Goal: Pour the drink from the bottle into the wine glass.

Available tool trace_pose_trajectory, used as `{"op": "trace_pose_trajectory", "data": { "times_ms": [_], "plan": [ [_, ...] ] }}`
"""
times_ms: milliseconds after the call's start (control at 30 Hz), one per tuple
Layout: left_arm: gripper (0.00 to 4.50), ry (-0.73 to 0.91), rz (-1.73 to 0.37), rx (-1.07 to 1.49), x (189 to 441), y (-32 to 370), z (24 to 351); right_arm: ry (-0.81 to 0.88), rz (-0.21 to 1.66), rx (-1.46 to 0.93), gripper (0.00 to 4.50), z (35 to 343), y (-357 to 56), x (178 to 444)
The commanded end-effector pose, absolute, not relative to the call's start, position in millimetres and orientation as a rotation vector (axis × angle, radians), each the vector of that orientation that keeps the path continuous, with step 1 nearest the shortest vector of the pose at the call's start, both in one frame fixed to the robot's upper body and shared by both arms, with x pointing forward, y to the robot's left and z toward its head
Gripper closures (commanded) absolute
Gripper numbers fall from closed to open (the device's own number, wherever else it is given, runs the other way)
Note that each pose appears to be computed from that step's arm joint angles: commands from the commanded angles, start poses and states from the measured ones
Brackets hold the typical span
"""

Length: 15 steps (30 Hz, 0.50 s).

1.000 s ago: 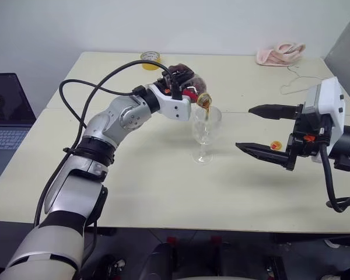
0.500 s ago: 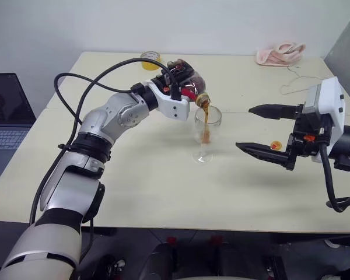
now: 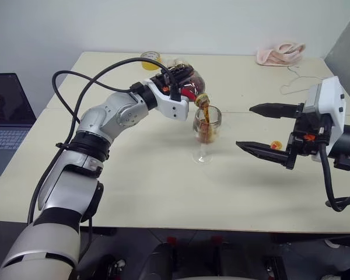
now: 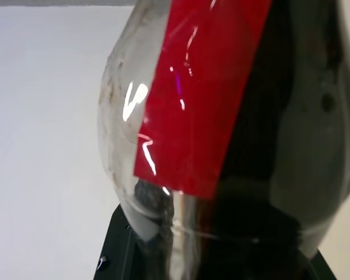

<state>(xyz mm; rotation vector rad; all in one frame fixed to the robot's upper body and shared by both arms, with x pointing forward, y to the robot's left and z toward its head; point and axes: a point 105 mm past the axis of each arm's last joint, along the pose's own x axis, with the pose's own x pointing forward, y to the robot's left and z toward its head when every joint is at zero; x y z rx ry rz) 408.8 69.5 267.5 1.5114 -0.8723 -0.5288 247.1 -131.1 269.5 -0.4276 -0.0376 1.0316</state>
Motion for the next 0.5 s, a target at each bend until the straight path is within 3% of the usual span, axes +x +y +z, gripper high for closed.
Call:
{"op": "trace_pose_trajectory", "data": {
  "times_ms": [33, 500],
  "plan": [
    [3.38, -0.937, -0.467, 1.504, 405.6, 71.0, 292.0, -0.074, 1.034, -0.446, 0.00, 275.2, -130.1, 244.6],
    [3.38, -0.916, -0.466, 1.511, 407.6, 73.7, 289.4, -0.075, 1.042, -0.449, 0.00, 275.2, -130.6, 244.8]
  ]
}}
